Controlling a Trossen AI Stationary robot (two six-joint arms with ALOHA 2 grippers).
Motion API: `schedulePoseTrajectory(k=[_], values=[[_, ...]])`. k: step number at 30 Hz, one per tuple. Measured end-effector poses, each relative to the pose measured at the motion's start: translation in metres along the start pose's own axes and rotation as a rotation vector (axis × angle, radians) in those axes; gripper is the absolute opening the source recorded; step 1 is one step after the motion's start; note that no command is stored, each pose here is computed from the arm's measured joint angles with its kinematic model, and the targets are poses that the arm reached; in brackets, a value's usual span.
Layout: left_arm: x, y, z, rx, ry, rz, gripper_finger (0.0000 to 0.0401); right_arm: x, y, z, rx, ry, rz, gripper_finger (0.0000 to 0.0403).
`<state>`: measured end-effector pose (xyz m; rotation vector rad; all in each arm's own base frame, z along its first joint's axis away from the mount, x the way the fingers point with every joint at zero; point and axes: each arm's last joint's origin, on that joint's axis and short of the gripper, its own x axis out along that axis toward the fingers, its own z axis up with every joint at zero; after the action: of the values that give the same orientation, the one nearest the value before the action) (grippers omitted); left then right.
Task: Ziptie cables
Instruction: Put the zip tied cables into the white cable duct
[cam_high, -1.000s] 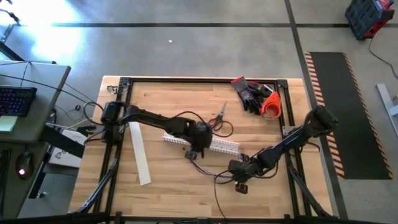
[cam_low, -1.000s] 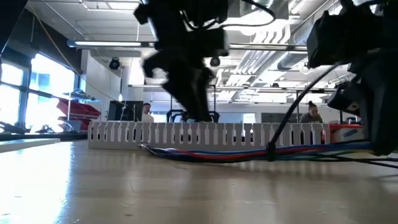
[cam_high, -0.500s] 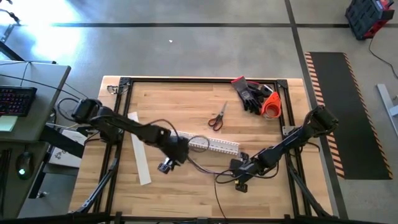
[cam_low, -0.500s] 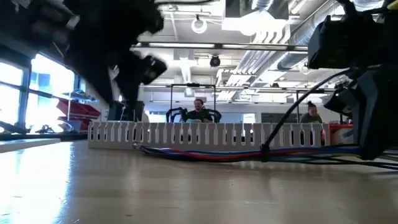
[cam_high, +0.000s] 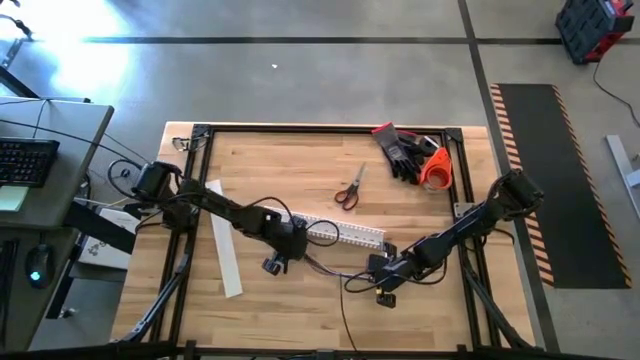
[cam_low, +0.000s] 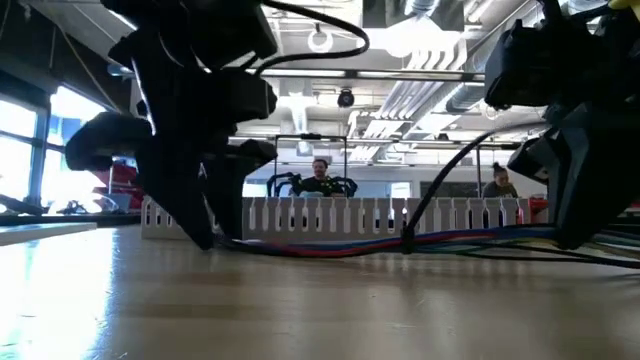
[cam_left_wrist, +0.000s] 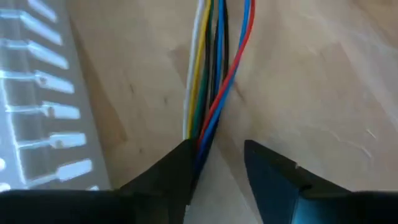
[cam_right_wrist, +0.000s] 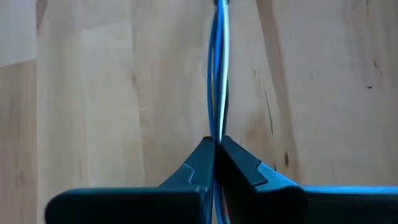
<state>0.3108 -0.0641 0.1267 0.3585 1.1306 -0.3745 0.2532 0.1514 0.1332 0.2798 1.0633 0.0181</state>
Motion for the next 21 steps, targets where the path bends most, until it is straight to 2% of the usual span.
schedulePoseTrajectory(k=[6, 13, 16, 21], values=[[0.006, 0.000, -0.005, -0.098, 0.044, -0.058, 0.0111, -0.001, 0.006, -0.005, -0.006, -0.007, -0.001, 0.0002], [-0.008, -0.011, -0.002, -0.087, 0.038, -0.017, 0.0011, -0.002, 0.011, -0.006, -0.022, -0.070, -0.035, 0.0002], [-0.014, -0.018, -0.002, -0.107, 0.045, -0.024, 0.0008, -0.002, 0.011, -0.005, -0.022, -0.087, -0.038, 0.0002], [-0.019, -0.035, -0.002, -0.130, 0.079, -0.043, 0.0001, -0.001, 0.017, -0.003, -0.093, -0.172, -0.052, 0.0005]])
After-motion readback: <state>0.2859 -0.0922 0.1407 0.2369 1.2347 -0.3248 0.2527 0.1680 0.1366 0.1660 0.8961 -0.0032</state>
